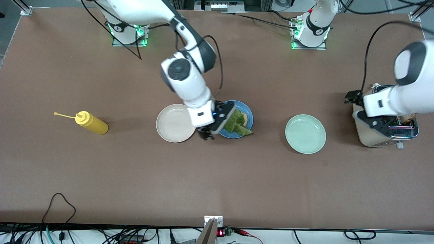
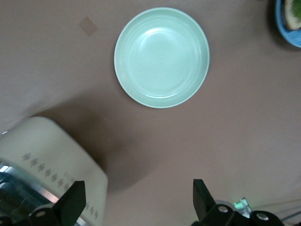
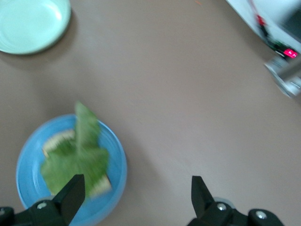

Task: Make sandwich in blue plate with both arms
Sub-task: 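Withdraw the right gripper toward the mustard while the left gripper returns to the toaster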

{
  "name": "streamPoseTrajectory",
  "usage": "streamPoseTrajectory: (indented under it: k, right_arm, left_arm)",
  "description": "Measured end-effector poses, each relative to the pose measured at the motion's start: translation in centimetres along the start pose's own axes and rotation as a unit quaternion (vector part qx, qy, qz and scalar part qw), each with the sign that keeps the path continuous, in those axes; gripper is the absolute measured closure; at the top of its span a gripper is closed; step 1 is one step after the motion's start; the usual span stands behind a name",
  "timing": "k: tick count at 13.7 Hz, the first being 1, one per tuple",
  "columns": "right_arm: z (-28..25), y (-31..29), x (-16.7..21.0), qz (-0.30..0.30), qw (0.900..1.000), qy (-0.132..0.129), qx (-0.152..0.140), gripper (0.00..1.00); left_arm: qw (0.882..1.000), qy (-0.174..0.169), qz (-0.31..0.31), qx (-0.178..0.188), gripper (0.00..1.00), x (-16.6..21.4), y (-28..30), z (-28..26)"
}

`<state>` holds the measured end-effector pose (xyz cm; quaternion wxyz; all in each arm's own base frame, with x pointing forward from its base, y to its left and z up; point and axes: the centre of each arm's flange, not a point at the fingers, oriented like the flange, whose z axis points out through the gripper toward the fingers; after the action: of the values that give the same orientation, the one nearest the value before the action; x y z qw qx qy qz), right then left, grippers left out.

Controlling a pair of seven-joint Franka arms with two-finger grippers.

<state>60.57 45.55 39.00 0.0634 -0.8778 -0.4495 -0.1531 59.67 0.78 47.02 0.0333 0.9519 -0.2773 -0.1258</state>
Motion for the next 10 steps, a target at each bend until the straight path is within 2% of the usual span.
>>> streamPoseTrajectory:
  k: [3,6,8,10]
  right_arm:
    - [-7.5,8.1,-3.0,0.039,0.999,-0.022,-0.012,0.0]
    - [-13.0,15.1,-8.3,0.009,0.999,-0.051,0.0,0.0]
    - [-15.4,19.0,-12.5,0.001,0.999,-0.04,0.03,0.0]
    - [-16.8,22.0,-17.2,-0.008,0.998,-0.01,0.063,0.0]
  left_arm:
    - [0.999,0.033,0.001,0.024,0.0,-0.6,0.9,-5.9]
    - [0.998,0.051,-0.01,0.033,0.0,-0.3,1.1,-7.3]
    - [0.997,0.06,-0.043,0.035,0.0,0.3,1.4,-7.3]
    - [0.994,0.062,-0.083,0.033,0.0,0.5,1.5,-7.3]
